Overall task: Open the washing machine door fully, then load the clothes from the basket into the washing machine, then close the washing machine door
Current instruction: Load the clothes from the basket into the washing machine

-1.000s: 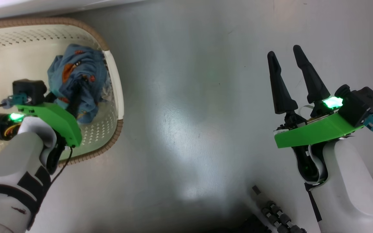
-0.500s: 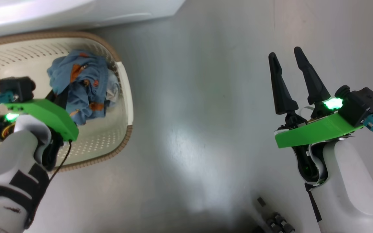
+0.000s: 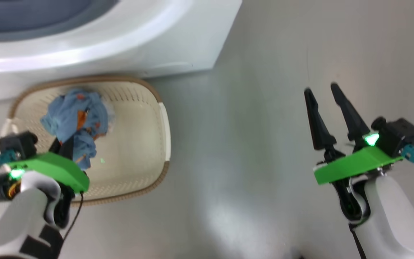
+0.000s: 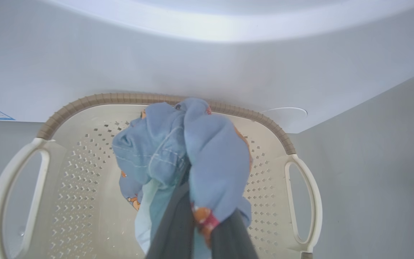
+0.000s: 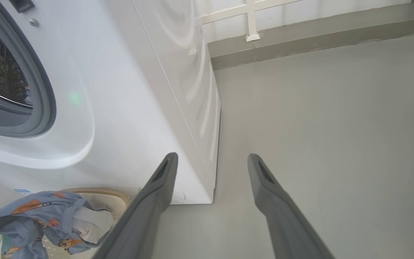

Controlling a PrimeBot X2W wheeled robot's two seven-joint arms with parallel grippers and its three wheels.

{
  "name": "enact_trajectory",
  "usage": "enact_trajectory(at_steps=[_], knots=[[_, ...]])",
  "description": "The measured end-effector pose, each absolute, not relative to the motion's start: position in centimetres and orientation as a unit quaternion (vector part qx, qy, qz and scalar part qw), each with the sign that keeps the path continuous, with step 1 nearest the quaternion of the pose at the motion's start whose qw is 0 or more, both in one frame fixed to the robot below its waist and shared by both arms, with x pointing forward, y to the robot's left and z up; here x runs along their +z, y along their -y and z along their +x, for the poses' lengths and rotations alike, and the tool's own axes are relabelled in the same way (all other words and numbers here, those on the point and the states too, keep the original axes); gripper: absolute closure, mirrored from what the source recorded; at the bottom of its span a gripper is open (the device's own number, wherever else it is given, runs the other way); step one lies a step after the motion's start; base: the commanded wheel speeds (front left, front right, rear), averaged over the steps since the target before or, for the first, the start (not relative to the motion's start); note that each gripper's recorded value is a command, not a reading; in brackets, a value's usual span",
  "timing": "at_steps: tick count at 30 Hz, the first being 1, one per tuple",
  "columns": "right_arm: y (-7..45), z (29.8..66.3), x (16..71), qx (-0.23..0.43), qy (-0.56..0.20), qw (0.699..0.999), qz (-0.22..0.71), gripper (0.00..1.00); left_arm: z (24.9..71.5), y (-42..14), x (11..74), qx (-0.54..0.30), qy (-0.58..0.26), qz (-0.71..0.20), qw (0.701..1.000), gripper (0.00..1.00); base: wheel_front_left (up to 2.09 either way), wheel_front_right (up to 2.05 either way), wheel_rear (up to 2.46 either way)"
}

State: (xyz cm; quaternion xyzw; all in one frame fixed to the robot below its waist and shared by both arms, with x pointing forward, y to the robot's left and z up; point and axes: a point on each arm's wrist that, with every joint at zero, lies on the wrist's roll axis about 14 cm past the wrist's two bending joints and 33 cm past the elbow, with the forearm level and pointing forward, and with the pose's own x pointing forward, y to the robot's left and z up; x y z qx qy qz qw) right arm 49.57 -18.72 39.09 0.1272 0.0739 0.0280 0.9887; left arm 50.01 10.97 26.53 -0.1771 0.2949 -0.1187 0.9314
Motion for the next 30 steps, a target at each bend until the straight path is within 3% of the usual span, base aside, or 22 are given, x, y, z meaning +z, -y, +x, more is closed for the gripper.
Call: enact_trajectory(at_steps=[16, 30], knots=[[18.9, 44.0, 44.8, 0.041, -0.041, 0.990, 0.132, 0.00, 44.9, -15.9, 39.4, -0.069, -0.134, -0.159, 0.976, 1.00, 0.00, 0.00, 0.00], [20.0, 39.7, 47.8, 0.034, -0.010, 0.991, 0.128, 0.00, 38.6, -19.1, 46.8, -0.031, -0.022, -0.139, 0.990, 1.00, 0.00, 0.00, 0.00]])
